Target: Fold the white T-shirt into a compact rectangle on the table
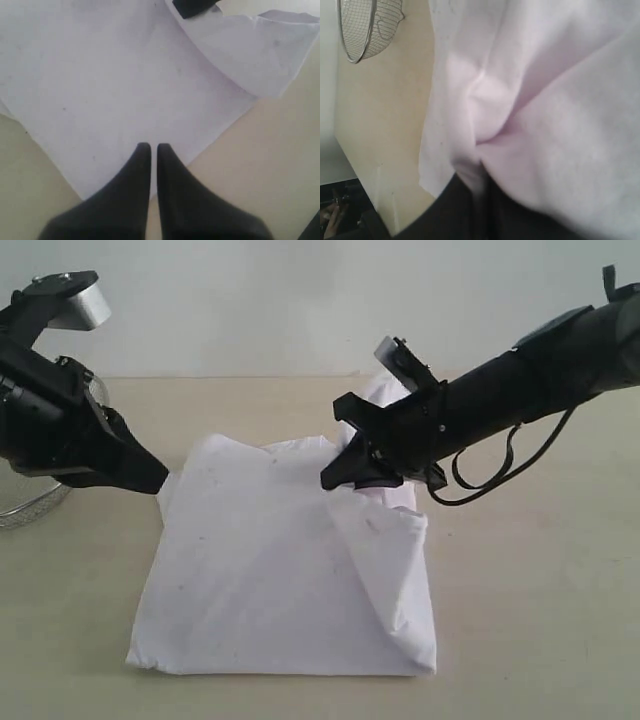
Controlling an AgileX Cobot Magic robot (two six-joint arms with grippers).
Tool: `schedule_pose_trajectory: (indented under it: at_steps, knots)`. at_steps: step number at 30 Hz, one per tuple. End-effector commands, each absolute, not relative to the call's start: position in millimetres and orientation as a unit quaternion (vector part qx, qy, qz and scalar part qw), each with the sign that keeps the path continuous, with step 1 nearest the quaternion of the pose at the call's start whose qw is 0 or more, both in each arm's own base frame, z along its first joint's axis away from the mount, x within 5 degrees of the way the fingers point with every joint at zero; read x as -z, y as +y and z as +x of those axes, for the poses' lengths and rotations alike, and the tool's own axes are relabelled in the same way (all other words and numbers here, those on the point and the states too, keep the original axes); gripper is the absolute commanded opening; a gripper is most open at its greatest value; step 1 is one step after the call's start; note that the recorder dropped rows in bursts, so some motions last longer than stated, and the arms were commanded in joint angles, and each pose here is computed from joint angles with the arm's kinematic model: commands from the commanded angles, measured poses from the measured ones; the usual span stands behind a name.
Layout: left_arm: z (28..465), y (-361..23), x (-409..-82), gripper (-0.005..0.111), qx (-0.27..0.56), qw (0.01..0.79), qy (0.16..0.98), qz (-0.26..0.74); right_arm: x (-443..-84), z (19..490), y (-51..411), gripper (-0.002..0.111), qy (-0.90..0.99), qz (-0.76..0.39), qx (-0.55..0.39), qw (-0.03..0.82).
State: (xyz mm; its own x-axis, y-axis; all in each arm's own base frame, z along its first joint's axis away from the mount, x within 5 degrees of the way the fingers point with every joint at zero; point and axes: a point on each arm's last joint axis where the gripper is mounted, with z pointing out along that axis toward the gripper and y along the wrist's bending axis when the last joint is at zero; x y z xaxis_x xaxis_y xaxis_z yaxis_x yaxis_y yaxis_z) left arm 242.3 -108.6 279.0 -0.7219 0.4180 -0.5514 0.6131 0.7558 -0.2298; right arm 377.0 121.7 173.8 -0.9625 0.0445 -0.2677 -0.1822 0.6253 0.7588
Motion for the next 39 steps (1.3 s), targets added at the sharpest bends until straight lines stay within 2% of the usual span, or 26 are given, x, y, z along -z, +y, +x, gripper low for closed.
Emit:
schedule_pose_trajectory:
  at_steps: [1,7,14,25,39]
  knots:
    - [240.7,-107.6,-280.5,0.005,0.196,0.239,0.908,0.284,-184.9,377.7,138.2,0.000,0.884,-0.049,-0.444,0.140]
    - [242.0,-100.7,-277.2,0.005,0.158,0.230,0.921,0.272,-192.7,377.2,157.6,0.000,0.878,-0.072,-0.448,0.149]
    - [241.0,-100.0,-281.1,0.005,0.156,0.242,0.918,0.272,-197.1,373.7,181.7,0.000,0.878,-0.085,-0.445,0.155]
    - [228.4,-89.0,-304.8,0.005,0.153,0.288,0.910,0.255,-196.7,365.7,205.4,0.000,0.879,-0.100,-0.437,0.161]
    - [221.0,-87.8,-309.0,0.005,0.156,0.282,0.910,0.262,-192.5,358.6,234.3,0.000,0.881,-0.085,-0.429,0.180]
